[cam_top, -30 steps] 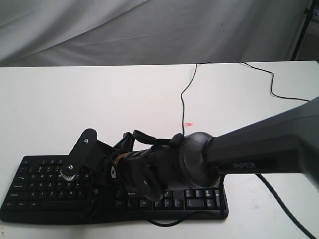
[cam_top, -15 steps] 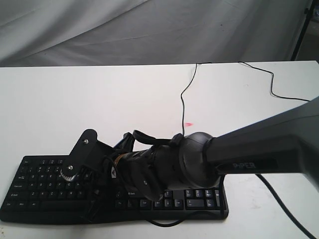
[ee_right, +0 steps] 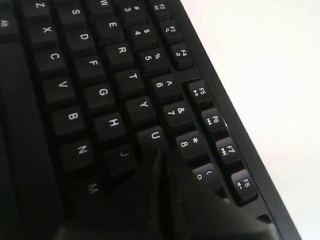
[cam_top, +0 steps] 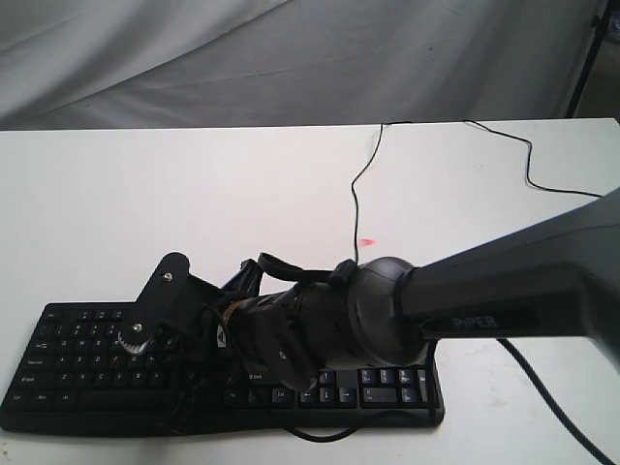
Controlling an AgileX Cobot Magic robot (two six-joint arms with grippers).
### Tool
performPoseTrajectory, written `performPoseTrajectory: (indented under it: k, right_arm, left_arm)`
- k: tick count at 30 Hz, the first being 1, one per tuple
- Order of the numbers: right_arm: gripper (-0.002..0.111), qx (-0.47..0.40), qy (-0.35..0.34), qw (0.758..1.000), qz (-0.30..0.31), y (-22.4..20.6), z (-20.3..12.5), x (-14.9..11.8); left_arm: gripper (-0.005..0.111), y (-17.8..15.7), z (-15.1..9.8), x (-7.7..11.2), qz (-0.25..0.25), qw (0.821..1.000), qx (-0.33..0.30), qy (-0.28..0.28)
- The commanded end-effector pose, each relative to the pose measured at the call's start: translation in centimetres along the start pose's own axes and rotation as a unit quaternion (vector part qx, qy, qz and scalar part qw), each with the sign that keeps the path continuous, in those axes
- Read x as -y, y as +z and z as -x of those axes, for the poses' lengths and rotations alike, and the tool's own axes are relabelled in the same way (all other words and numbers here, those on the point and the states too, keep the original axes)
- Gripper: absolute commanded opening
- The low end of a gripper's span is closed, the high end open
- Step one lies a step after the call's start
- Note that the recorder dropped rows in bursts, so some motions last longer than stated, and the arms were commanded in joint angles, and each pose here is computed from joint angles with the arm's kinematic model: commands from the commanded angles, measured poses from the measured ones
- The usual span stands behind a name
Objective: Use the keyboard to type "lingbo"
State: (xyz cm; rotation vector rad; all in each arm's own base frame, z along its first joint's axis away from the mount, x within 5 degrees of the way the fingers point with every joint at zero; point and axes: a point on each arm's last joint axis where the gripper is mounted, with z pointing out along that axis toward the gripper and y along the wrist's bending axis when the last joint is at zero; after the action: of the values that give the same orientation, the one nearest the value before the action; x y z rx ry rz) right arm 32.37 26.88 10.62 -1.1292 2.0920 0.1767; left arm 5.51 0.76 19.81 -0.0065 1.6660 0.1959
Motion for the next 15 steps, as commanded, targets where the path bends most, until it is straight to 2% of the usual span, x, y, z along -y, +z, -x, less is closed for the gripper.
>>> performPoseTrajectory:
  k: [1, 10, 15]
  right_arm:
    - [0.000, -0.004, -0.005, 1.000, 0.000, -0.1, 0.0, 0.4]
    - [0.000, -0.001, -0.007, 1.000, -0.001, -0.2, 0.1, 0.4]
    - [0.000, 0.018, -0.012, 1.000, -0.007, -1.5, 1.3, 0.8]
  left_arm:
    - [0.001, 0.1, -0.1, 0.0, -0.002, 1.000, -0.002, -0.001]
    - [0.001, 0.1, -0.1, 0.0, -0.002, 1.000, -0.002, -0.001]
    - [0.001, 0.1, -0.1, 0.0, -0.002, 1.000, -0.002, -0.001]
